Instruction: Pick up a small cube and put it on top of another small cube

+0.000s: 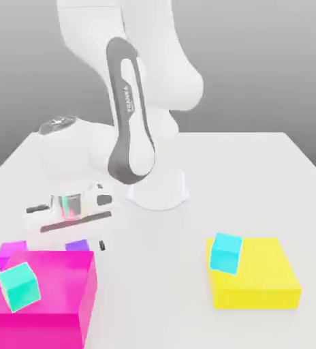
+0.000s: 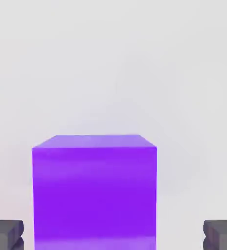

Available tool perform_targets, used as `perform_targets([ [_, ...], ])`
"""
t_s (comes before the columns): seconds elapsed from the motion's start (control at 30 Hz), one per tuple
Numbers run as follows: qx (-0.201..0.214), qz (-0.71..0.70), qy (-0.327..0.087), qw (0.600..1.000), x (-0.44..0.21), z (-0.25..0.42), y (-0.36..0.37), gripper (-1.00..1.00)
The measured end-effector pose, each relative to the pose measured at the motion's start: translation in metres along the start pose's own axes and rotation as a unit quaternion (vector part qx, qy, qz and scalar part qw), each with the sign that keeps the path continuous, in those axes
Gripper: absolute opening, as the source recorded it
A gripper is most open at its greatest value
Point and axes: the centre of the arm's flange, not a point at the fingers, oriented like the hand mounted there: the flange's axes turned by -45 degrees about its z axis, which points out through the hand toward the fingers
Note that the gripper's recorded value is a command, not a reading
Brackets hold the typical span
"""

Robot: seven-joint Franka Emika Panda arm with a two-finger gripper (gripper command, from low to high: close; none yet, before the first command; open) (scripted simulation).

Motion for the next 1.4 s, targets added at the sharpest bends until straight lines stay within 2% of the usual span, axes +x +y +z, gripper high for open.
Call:
perform_targets([
  [0.07, 0.006, -0.001, 0.01, 1.0, 0.004, 0.005, -0.001, 0.0],
  [0.1, 0.009, -0.001, 0.015, 1.0, 0.005, 0.008, -0.002, -1.0],
  [0.33, 0.011, -0.002, 0.015, 1.0, 0.006, 0.008, -0.002, -1.0],
  [0.63, -0.007, 0.0, -0.02, 1.0, -0.007, -0.016, 0.001, -1.0],
  [0.83, -0.006, -0.001, -0.028, 1.0, -0.01, -0.034, 0.001, -1.0],
  [1.27, 0.011, -0.001, 0.006, 1.0, 0.001, -0.059, -0.002, -1.0],
  [1.4, 0.026, -0.024, 0.005, 0.999, -0.007, -0.08, -0.032, -1.0],
])
